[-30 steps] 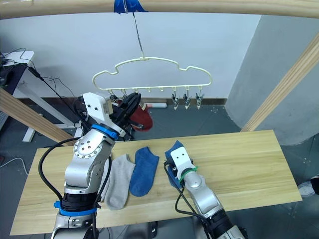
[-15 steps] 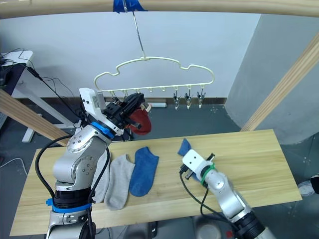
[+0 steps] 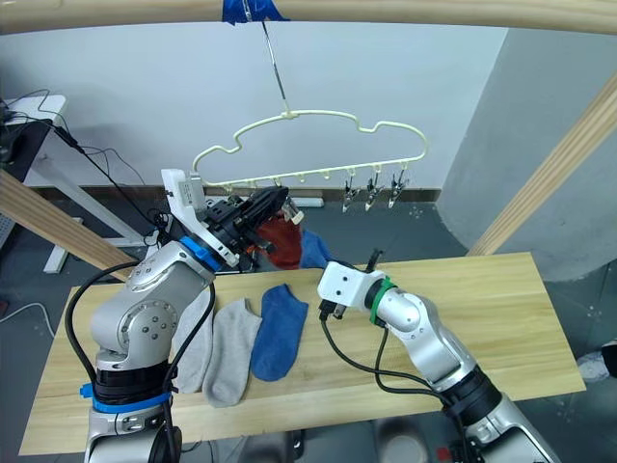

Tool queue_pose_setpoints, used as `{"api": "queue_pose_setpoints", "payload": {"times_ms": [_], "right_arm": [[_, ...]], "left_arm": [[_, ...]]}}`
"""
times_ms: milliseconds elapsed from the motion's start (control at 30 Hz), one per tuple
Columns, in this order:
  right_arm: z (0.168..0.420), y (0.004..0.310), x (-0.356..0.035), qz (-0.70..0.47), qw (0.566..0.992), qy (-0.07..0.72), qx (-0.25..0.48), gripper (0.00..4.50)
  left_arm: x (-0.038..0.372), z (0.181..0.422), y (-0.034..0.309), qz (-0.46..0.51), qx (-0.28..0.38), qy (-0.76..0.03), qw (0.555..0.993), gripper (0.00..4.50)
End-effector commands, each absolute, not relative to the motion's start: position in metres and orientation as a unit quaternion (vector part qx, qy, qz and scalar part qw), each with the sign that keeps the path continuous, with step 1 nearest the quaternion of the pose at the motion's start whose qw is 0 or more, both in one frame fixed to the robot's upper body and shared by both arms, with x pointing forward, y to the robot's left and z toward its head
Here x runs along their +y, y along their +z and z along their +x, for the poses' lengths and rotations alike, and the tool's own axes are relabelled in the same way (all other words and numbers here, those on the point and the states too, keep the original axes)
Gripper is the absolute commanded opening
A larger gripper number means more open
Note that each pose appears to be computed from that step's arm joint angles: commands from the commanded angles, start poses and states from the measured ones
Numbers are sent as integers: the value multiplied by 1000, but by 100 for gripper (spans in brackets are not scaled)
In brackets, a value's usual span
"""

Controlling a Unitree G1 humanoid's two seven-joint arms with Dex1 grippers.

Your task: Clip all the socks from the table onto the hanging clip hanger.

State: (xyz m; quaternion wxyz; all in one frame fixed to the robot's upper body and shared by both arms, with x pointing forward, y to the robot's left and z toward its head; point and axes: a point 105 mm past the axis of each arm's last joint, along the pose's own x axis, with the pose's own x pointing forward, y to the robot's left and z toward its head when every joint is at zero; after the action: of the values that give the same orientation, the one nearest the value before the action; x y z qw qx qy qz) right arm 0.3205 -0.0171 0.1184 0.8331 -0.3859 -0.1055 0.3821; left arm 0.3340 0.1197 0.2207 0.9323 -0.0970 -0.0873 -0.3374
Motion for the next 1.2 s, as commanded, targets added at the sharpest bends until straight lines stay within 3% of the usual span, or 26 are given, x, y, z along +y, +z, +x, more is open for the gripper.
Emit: {"api": "queue_pose_setpoints", "payload": {"times_ms": [33, 1200], "right_arm": [[319, 128, -12, -390, 828, 382, -130, 1], [321, 155, 6, -379, 827, 364, -198, 1]], "left_arm": [[116, 323, 240, -90, -126, -351, 924, 0], [114, 323, 229, -85, -120, -347, 926, 0]]}}
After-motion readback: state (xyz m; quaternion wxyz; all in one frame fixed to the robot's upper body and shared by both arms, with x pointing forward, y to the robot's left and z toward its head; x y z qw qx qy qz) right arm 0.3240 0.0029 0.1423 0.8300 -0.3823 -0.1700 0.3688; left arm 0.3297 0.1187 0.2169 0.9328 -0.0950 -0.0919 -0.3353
